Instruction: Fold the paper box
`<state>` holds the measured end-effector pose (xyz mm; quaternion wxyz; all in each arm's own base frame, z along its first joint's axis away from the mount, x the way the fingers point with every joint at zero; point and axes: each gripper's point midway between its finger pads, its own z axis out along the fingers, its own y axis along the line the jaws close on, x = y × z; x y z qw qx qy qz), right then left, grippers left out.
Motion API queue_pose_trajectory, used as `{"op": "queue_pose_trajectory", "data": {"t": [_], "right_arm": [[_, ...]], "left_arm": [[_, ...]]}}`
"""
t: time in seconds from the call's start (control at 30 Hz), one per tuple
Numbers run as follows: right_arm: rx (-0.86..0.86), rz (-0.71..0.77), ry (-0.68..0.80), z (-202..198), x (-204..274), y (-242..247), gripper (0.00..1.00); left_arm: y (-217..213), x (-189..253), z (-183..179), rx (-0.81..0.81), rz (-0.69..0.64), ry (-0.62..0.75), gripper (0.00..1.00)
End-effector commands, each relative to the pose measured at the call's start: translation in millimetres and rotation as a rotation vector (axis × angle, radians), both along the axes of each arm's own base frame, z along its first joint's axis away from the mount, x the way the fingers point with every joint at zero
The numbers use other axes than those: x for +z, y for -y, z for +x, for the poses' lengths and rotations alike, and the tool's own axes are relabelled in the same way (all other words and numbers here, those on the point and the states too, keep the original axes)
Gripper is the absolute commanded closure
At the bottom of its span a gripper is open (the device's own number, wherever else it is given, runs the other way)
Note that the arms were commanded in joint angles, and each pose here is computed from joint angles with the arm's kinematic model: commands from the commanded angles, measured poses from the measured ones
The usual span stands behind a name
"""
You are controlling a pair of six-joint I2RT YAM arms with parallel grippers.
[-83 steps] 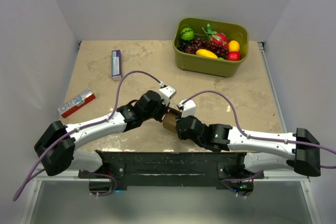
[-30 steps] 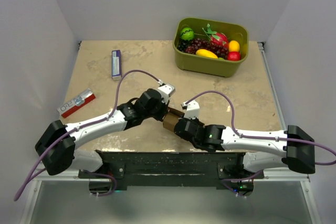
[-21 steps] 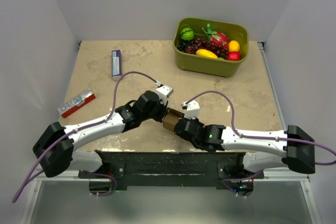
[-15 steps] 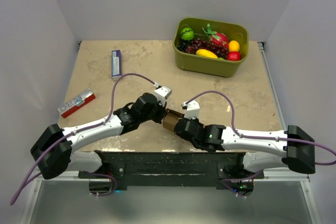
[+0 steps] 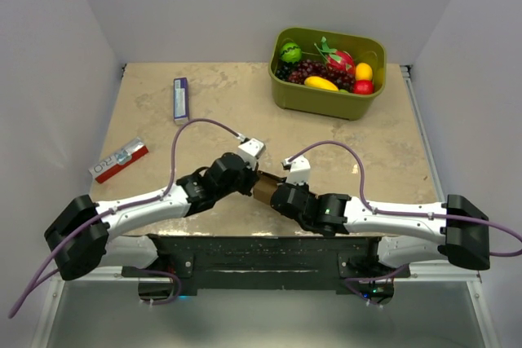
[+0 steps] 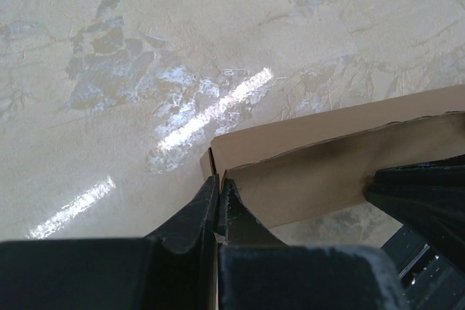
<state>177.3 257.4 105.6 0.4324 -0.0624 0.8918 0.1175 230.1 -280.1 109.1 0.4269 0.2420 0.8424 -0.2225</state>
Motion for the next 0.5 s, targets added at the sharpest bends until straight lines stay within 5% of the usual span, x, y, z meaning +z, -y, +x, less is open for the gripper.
{"op": "queue_pose_trajectory", "data": {"t": [0.0,0.47], "right_arm": [[0.008,-0.044,-0.055,-9.3,-9.8,7.8,0.8],[0.213,0.124,-0.08,-32.8,56.2,-14.5,0.54]], "left_arm": [[-20.6,-41.7,-29.2,0.0,0.135,-0.11,1.0],[-17.1,-32.2,-21.8,0.043,0.173,-0.077,1.0]]}}
